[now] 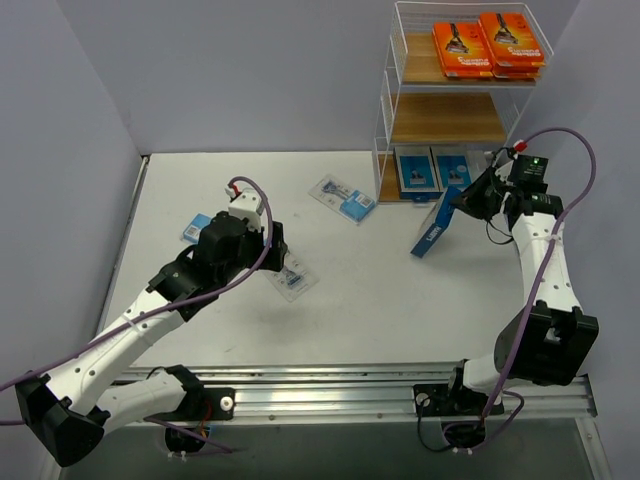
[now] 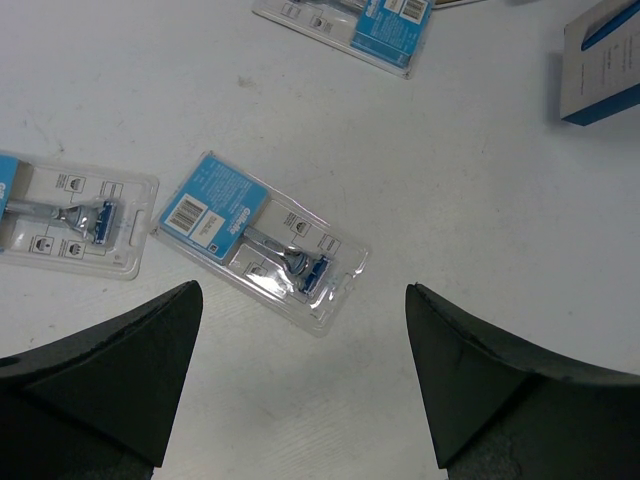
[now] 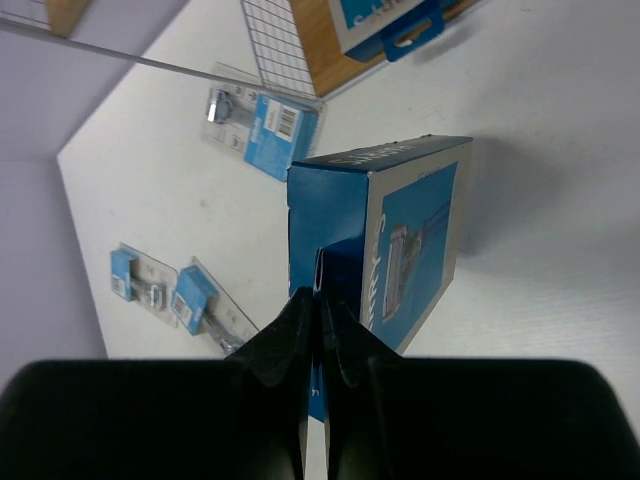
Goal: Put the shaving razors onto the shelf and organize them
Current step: Place the shaving razor onto shelf
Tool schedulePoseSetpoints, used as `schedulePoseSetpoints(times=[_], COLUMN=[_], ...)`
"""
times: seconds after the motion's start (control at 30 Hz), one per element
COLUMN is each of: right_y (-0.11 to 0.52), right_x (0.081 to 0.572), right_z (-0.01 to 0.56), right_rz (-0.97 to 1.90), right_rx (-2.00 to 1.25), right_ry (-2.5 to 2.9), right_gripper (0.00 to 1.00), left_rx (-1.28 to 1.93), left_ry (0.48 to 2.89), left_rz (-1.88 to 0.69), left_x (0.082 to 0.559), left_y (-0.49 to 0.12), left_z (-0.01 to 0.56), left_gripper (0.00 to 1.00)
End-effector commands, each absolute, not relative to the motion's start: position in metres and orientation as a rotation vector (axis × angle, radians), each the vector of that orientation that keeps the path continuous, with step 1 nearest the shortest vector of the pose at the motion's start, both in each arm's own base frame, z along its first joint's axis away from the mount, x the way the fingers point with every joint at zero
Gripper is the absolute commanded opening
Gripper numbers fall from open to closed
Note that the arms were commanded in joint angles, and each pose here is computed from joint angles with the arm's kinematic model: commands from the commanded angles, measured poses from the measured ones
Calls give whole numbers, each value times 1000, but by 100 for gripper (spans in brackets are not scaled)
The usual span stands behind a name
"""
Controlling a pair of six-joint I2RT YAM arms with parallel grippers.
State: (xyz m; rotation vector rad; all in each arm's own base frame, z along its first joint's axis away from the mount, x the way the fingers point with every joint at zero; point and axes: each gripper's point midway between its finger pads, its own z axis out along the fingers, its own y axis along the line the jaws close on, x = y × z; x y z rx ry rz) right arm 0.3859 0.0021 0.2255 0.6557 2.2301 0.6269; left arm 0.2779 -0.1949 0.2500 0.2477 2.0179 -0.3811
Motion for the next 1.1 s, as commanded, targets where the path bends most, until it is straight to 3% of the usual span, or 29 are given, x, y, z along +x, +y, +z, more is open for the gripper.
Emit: schedulePoseSetpoints(times=[0.0,0.83,1.07], right_y=[15,11,6], right_x=[401,432,440], right_z=[275,331,323], right_rz=[775,1128,1191], right_rx=[588,539,559], right_ry=[2039,1462,1387], right_gripper=[0,0,0], left_rx=[246,259,250], left_ry=[1981,2035,2038], left_rz=[-388,-334,-303], left_x=[283,291,294], left_y=[-199,-201,-198], left_z=[258,239,237], left_gripper=[92,92,92])
